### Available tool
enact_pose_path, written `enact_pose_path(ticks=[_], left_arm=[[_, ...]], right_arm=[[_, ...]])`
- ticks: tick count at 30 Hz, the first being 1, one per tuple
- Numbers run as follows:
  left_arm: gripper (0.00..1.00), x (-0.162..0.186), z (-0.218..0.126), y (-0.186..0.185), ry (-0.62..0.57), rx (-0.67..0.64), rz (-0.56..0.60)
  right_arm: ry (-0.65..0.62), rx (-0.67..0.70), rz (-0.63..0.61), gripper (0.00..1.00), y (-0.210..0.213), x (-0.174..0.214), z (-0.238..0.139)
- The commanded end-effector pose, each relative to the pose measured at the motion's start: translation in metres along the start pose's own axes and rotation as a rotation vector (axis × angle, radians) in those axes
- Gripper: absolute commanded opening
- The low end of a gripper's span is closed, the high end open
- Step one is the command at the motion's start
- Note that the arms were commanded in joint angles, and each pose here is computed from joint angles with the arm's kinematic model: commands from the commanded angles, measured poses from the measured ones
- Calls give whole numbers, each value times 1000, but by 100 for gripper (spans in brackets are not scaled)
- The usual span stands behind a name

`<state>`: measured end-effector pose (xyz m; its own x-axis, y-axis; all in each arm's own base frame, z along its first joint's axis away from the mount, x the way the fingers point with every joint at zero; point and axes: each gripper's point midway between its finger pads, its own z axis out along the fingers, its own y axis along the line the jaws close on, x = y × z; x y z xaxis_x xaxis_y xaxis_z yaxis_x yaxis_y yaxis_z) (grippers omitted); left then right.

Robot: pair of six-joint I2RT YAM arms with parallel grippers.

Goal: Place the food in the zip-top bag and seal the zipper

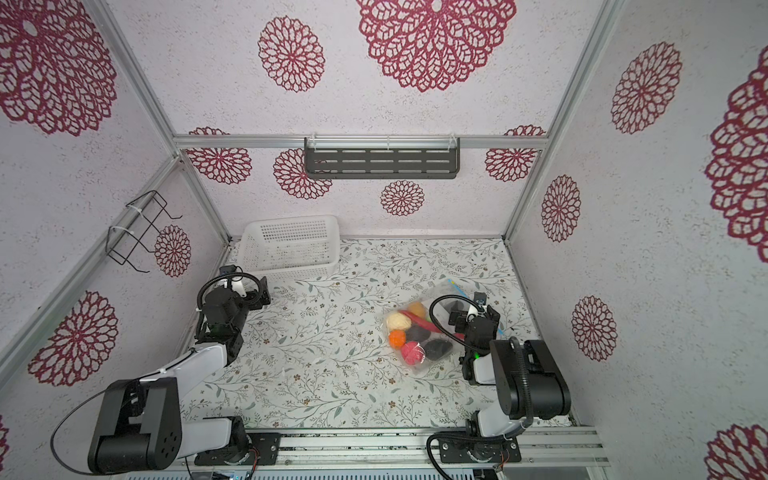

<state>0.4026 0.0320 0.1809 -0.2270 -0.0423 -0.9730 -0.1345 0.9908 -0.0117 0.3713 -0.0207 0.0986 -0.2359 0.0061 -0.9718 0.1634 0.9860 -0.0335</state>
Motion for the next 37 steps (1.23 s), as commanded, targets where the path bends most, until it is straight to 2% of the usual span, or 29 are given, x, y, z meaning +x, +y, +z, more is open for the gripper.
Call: enact_pose_path(ticks=[1,3,8,9,12,16,37], left_arm=[[97,19,-6,8,36,-17,39],[97,22,-6,12,-37,-27,61],[97,56,-2,30,-88,-97,6],[97,49,0,30,-138,-101,7],[97,57,14,36,5,-98,-20],[97,58,24,41,34,-100,-42],[97,56,23,42,17,-91,-49]], right_arm=[[-50,-10,-3,99,2,-16,2],[-49,-10,-3,99,2,-16,2],[-50,-12,-2,99,3,-16,2],[-48,-11,-2,99,2,-16,2],[-48,-13,-2,99,3,-16,2],[-37,-28,7,99,3,-15,4],[-26,-42,12,99,3,-14,7]])
